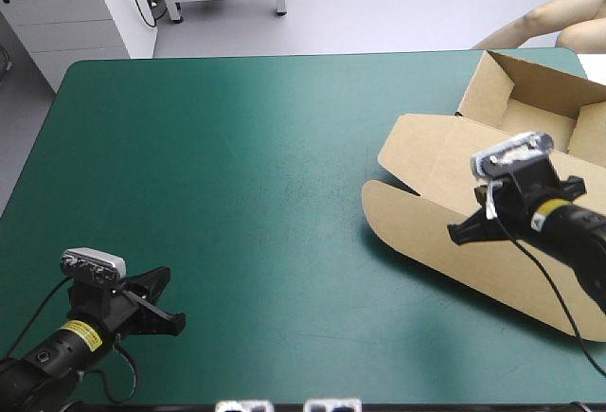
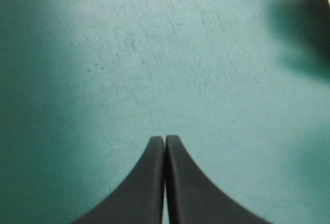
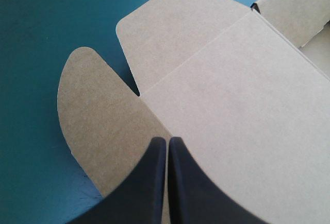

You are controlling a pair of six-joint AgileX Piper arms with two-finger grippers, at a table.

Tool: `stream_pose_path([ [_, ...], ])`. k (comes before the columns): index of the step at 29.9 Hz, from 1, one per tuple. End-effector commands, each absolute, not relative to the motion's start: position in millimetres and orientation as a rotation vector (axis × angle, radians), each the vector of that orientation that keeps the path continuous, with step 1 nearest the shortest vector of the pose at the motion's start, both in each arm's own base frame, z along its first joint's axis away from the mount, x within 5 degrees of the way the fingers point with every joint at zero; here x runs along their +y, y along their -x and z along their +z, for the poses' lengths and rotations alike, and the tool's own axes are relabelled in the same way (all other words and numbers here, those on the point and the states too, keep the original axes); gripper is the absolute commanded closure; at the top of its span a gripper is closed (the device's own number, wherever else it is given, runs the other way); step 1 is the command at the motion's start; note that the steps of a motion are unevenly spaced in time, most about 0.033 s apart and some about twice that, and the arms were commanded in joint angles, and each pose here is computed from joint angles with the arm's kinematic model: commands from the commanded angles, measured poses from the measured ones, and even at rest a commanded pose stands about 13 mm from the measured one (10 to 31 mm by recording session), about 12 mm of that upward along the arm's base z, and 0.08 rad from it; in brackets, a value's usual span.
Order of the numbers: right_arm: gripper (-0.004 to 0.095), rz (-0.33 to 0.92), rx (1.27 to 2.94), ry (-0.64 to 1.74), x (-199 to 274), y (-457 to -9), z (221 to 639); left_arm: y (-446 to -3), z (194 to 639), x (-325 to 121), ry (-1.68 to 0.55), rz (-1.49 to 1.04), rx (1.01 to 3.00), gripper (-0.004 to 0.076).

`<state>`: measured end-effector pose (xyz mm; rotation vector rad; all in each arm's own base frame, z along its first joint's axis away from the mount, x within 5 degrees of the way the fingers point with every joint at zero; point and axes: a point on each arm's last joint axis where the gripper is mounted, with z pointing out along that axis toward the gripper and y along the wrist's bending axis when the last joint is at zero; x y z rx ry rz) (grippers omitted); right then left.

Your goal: Fold the box

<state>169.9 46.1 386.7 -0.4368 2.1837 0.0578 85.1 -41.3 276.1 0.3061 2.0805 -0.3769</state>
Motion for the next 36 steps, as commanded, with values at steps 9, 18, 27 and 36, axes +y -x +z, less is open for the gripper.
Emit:
stream_pose_path([
  [9, 0.0909, 0.102, 1.940, 0.338, 21.5, -83.7, 342.4, -86.7, 296.8, -42.9, -0.332, -0.390, 1.898, 0.0732],
  [18, 0.0909, 0.102, 1.824, 0.285, 11.9, -57.4, 310.1, -57.6, 304.6, -30.2, -0.320, -0.416, 1.798, 0.0732],
  [27, 0.0909, 0.090, 1.883, 0.280, 10.4, -56.4, 303.0, -40.8, 300.8, -22.0, -0.351, -0.385, 1.798, 0.0732],
  [36, 0.0909, 0.102, 1.960, 0.286, 12.7, -60.7, 275.6, -40.4, 288.2, -21.9, -0.358, -0.380, 1.832, 0.0732],
])
